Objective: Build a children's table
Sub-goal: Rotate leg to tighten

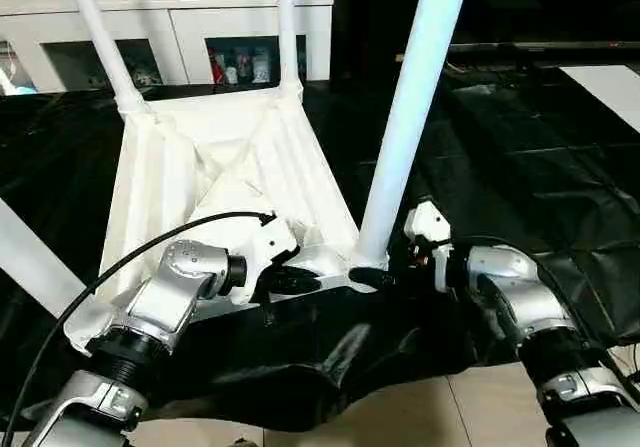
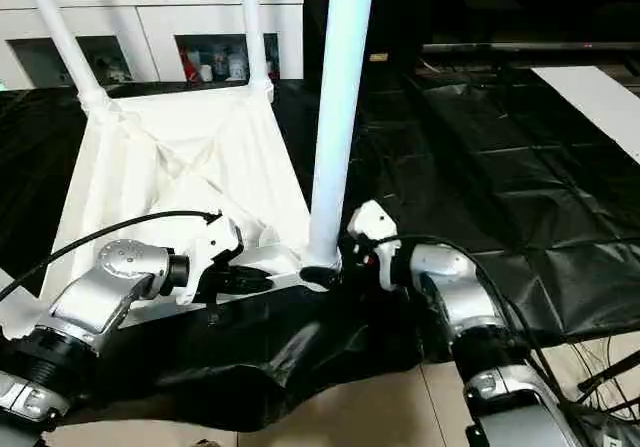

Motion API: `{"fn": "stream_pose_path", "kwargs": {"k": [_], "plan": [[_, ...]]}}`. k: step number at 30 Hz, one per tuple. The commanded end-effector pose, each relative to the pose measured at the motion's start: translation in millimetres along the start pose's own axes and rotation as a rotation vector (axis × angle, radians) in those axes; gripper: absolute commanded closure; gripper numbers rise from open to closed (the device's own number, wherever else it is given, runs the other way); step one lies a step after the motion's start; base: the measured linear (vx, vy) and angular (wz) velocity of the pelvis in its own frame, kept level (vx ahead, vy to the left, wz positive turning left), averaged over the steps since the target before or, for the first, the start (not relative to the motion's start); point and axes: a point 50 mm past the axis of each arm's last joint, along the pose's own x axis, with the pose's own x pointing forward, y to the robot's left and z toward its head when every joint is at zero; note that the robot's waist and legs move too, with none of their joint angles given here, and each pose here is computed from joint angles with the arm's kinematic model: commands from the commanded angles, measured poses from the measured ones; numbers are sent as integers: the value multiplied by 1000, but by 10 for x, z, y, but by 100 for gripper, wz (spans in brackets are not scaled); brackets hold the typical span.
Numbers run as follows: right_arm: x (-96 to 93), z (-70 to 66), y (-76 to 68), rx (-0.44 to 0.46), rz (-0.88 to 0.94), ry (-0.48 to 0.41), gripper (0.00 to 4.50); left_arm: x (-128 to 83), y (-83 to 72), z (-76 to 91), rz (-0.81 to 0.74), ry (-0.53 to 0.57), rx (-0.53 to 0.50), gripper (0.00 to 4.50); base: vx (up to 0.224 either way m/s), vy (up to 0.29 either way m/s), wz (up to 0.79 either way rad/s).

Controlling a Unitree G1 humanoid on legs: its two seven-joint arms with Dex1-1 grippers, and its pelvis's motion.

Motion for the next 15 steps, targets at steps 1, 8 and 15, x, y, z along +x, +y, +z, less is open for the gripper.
{"fn": "stream_pose_path", "kwargs": {"k": [1,8,15], "plan": [[-4,70,-20,-6,9,-26,93,56,-49,-64,-36,11,-34,450,0,0,0],[-2,39,-3,6,20,-16,152,54,-48,-70,-40,17,-34,450,0,0,0],[91,-53,29,48,-55,-8,178,74,-32,-83,-9,26,-47,450,0,0,0]]}}
